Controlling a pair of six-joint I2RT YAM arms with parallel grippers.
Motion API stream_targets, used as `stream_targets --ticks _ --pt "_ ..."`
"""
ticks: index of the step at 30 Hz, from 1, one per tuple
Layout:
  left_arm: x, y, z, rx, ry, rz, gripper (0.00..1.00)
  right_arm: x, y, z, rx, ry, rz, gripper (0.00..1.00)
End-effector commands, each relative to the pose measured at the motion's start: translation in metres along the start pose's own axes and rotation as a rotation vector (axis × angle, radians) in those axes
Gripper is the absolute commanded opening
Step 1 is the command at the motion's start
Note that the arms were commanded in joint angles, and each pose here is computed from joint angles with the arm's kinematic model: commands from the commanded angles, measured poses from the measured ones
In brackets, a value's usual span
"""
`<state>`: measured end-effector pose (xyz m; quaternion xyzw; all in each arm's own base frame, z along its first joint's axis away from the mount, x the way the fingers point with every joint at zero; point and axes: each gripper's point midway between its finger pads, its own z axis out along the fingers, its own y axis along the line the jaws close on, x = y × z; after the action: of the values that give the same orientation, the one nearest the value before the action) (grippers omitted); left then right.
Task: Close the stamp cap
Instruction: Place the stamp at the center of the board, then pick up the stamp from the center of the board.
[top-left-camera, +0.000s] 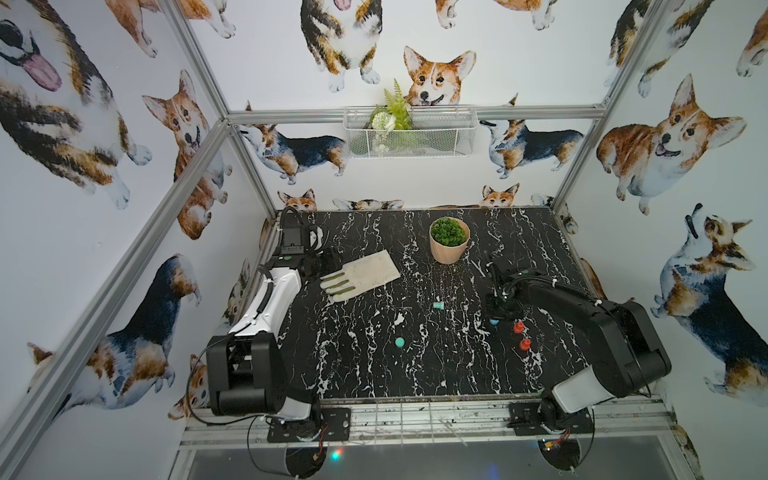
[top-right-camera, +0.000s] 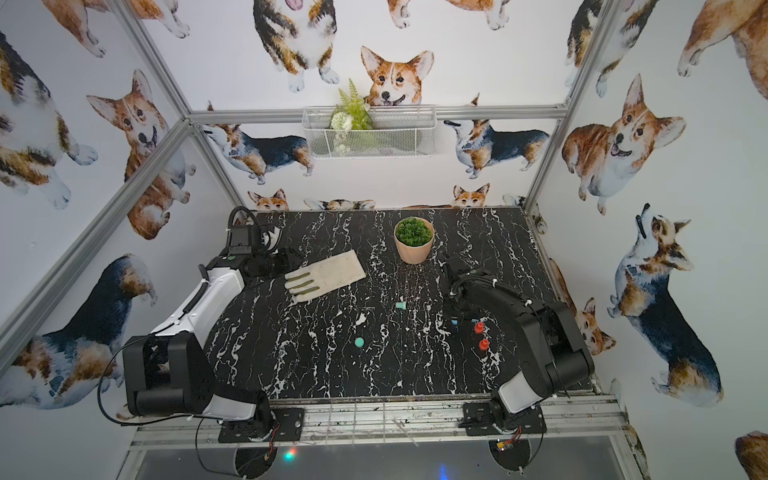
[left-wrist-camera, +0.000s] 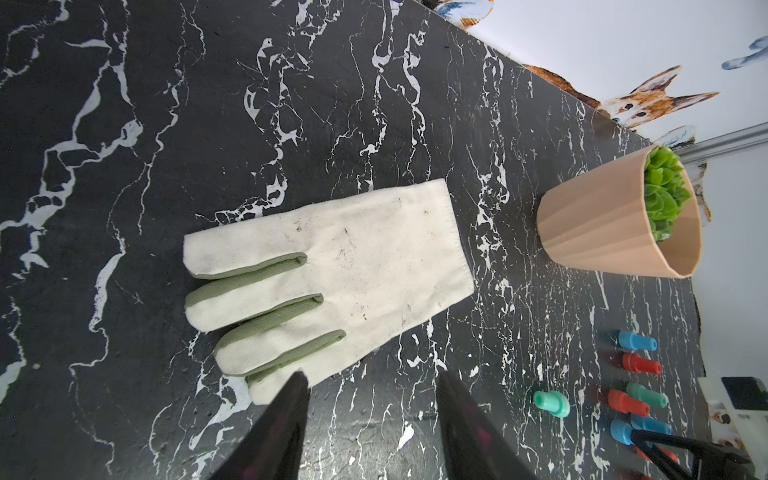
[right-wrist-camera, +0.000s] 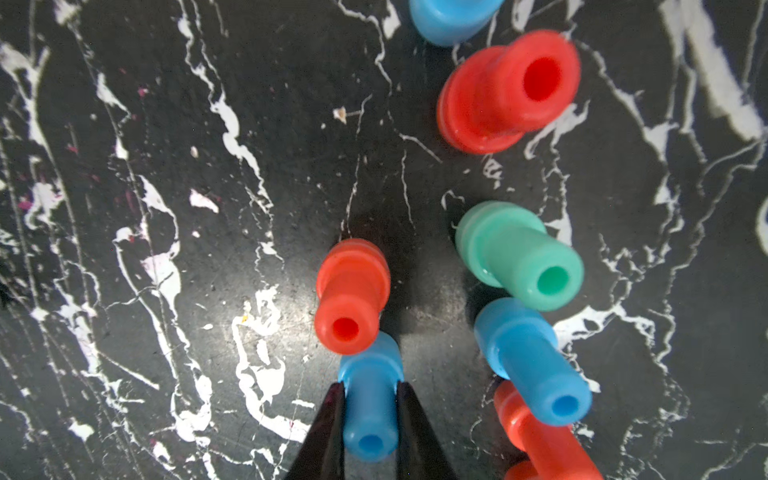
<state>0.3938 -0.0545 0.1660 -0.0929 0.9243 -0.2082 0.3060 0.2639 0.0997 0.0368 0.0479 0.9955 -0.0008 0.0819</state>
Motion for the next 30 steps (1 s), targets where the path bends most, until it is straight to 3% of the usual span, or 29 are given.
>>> stream_targets --ticks 1,5,11,21,25,30 --pt "-0.006 -0.001 -0.001 0.007 -0.017 0.008 0.53 0.005 -0.002 0.002 0.006 0.027 -0.002 0.32" --pt "-0.006 -0.002 0.000 0.009 -0.017 0.007 0.53 0.005 -0.001 0.000 0.000 0.023 0.000 0.42" --pt "-0.005 -0.002 0.000 0.009 -0.016 0.006 0.53 0.004 0.000 -0.002 -0.003 0.020 -0.003 0.48" --pt "-0.006 -0.002 -0.001 0.011 -0.018 0.005 0.53 -0.014 0.005 -0.042 -0.015 -0.066 -0.026 0.50" --pt "-0.006 -0.002 -0.001 0.011 -0.018 0.006 0.53 -0.022 0.031 -0.061 -0.076 -0.103 -0.117 0.49" --pt "-0.006 -0.002 -0.001 0.011 -0.019 0.006 0.53 -0.027 0.080 -0.069 -0.183 -0.107 -0.331 0.48"
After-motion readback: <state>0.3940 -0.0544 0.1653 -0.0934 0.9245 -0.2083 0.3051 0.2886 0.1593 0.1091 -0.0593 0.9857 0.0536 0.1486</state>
